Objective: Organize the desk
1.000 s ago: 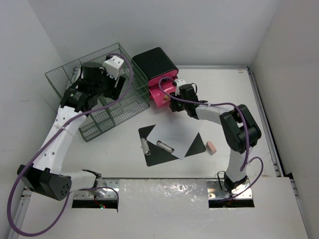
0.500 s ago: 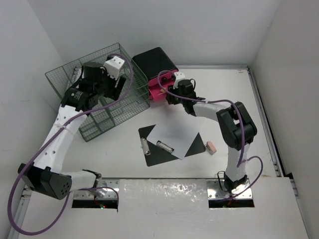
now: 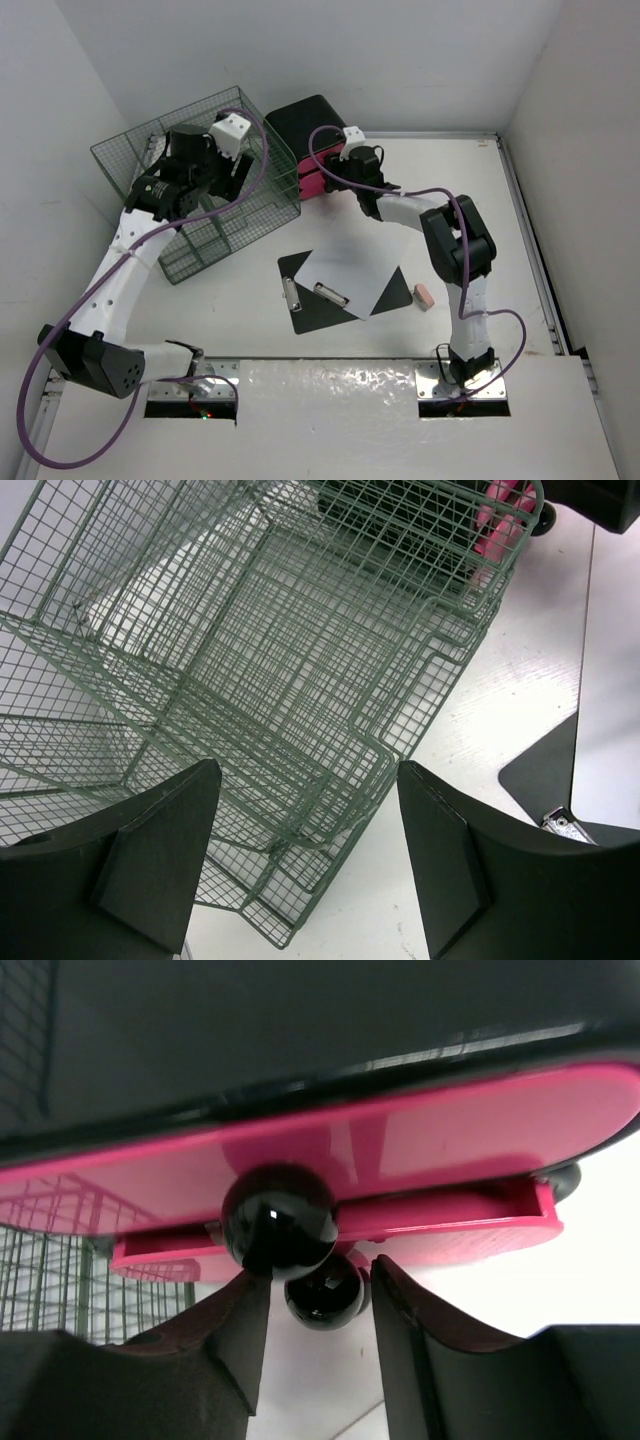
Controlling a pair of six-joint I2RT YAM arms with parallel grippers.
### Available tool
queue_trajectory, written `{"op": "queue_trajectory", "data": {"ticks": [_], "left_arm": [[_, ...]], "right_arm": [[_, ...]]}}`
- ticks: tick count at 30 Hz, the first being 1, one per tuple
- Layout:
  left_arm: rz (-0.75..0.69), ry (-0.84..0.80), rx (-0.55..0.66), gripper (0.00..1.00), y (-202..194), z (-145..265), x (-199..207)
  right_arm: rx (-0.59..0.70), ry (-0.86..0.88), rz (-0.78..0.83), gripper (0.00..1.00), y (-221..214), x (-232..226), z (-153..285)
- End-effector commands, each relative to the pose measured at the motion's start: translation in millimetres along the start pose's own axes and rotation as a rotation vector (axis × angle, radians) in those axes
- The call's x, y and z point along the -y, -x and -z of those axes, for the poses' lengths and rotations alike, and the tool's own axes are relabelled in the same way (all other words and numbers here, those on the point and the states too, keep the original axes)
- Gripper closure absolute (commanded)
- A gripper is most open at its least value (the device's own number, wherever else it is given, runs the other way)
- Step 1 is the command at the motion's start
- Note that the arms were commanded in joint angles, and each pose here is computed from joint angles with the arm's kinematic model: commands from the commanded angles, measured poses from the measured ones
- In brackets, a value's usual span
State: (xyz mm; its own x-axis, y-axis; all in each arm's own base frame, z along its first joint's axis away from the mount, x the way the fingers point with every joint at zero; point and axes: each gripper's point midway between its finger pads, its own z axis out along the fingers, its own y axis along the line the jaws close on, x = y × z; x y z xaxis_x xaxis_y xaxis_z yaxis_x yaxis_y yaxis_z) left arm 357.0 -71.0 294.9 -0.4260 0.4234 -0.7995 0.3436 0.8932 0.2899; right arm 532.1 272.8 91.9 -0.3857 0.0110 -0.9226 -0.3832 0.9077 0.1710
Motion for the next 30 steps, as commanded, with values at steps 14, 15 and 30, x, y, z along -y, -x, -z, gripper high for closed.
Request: {"op": "queue_trajectory", "data": {"ticks": [14, 15, 30], "left_arm": [[-0.003, 0.030, 0.019, 0.30, 7, 3, -10], [-0.005, 0.031, 0.017, 0.31, 6, 3, -10], [-0.007, -0.006, 0.028, 0.30, 7, 0, -3]], "right_arm": [[0.158, -0.039, -0.024, 0.56, 30, 8, -8], [0.167, -0.041, -0.015, 0.56, 33, 8, -5], [0.066, 0.025, -0.054, 0.40, -19, 1, 3]]}}
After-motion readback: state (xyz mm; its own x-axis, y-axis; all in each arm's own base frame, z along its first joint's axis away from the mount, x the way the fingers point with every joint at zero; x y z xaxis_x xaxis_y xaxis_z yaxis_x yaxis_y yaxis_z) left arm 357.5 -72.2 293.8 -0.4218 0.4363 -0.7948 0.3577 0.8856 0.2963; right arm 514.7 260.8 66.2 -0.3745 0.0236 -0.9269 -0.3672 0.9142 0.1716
